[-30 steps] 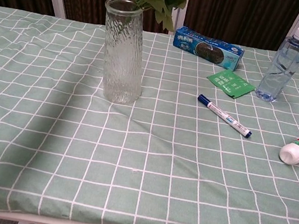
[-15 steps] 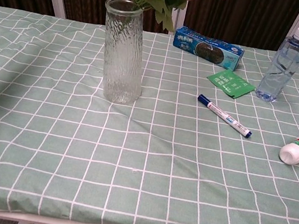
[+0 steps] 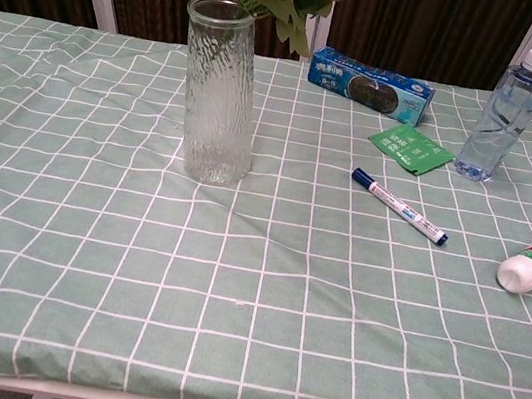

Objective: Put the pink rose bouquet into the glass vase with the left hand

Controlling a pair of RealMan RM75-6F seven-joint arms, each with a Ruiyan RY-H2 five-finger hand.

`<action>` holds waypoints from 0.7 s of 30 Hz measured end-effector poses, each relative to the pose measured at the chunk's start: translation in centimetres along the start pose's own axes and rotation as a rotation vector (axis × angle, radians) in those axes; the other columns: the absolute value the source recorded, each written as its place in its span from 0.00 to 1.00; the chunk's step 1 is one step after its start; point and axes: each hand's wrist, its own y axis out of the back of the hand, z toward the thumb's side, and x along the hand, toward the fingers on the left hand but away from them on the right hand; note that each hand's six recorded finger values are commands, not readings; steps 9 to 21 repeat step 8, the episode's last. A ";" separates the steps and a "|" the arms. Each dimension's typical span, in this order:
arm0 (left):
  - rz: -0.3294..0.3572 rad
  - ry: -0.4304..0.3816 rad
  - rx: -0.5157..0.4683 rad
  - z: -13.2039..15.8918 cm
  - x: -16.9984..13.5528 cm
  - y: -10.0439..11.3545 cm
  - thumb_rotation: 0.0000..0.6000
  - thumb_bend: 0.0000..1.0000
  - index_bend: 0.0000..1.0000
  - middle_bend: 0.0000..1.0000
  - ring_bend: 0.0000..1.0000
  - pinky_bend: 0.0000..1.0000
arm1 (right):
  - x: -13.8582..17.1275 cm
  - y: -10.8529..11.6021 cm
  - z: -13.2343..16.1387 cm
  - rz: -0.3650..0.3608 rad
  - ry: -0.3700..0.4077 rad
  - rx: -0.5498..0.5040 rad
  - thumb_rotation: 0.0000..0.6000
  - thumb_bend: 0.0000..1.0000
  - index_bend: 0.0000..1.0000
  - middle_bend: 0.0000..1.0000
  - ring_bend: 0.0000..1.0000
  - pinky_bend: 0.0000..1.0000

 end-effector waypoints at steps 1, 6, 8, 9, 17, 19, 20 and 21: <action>0.001 0.010 0.004 -0.3 -0.5 0.1 1.00 0.05 0.04 0.06 0.03 0.15 | 0.0 -0.1 0.1 0.000 0.002 -0.001 1.00 0.20 0.00 0.00 0.00 0.00; 0.023 0.023 0.029 -0.9 -1.9 -0.1 1.00 0.05 0.04 0.06 0.03 0.15 | 0.0 -0.7 0.5 0.013 0.013 -0.007 1.00 0.21 0.00 0.00 0.00 0.00; 0.025 0.032 0.035 -1.1 -2.3 -0.5 1.00 0.05 0.04 0.06 0.03 0.15 | 0.1 -0.9 0.6 0.017 0.017 -0.003 1.00 0.21 0.00 0.00 0.00 0.00; 0.025 0.032 0.035 -1.1 -2.3 -0.5 1.00 0.05 0.04 0.06 0.03 0.15 | 0.1 -0.9 0.6 0.017 0.017 -0.003 1.00 0.21 0.00 0.00 0.00 0.00; 0.025 0.032 0.035 -1.1 -2.3 -0.5 1.00 0.05 0.04 0.06 0.03 0.15 | 0.1 -0.9 0.6 0.017 0.017 -0.003 1.00 0.21 0.00 0.00 0.00 0.00; 0.025 0.032 0.035 -1.1 -2.3 -0.5 1.00 0.05 0.04 0.06 0.03 0.15 | 0.1 -0.9 0.6 0.017 0.017 -0.003 1.00 0.21 0.00 0.00 0.00 0.00; 0.025 0.032 0.035 -1.1 -2.3 -0.5 1.00 0.05 0.04 0.06 0.03 0.15 | 0.1 -0.9 0.6 0.017 0.017 -0.003 1.00 0.21 0.00 0.00 0.00 0.00; 0.025 0.032 0.035 -1.1 -2.3 -0.5 1.00 0.05 0.04 0.06 0.03 0.15 | 0.1 -0.9 0.6 0.017 0.017 -0.003 1.00 0.21 0.00 0.00 0.00 0.00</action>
